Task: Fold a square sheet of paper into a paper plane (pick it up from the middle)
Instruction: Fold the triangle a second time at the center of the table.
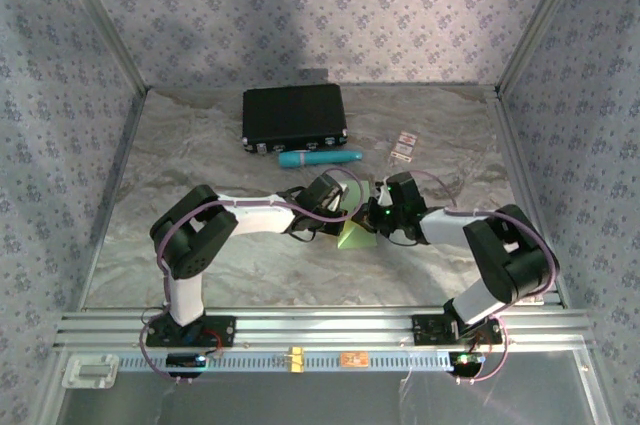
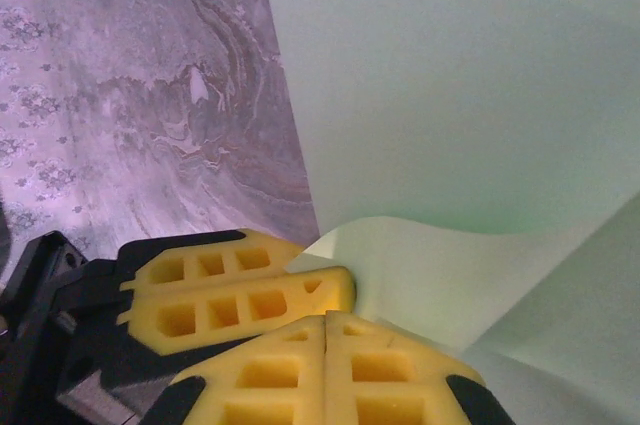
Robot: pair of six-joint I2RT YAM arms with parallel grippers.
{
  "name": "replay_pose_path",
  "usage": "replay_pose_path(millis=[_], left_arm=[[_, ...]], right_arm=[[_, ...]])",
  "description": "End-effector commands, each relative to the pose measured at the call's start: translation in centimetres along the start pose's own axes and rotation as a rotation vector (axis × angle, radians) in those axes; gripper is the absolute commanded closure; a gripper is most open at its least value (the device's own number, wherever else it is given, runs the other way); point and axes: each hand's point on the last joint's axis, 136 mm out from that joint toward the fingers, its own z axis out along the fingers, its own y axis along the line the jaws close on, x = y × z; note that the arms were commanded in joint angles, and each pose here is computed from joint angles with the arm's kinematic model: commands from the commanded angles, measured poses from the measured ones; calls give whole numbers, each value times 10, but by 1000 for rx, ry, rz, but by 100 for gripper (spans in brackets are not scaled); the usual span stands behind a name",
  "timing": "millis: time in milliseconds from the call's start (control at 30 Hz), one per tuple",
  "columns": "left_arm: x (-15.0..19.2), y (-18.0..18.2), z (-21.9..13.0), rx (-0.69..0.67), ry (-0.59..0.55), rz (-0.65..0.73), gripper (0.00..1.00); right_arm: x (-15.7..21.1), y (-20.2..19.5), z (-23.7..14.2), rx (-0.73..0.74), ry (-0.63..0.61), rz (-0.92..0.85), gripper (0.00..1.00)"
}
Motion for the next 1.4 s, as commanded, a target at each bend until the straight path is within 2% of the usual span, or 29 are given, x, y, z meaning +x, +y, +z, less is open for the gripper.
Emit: replay_pose_path(millis=[0,333,767,867,1033,1133,1367], left_arm=[[23,16,1,-49,76,-2,100],[26,19,2,-59,87,3,100],[26,19,1,-65,93,10,100],[27,20,1,-67,95,11,100],[27,21,0,-71,94,12,100],[27,21,0,-71,94,13,100],[28,22,0,-75,95,16,100]], right_arm=[[-1,1,5,-7,5,9,99],[17,-45,6,74,23,62,99],[-16,-9,-12,23,-46,2,97],[-19,-14,-6,41,-41,11,97],[-14,-50,-1,153,-36,62,97],[-9,-62,-2,165,-35,87,97],[-29,-30,-13,87,-65,41,96]])
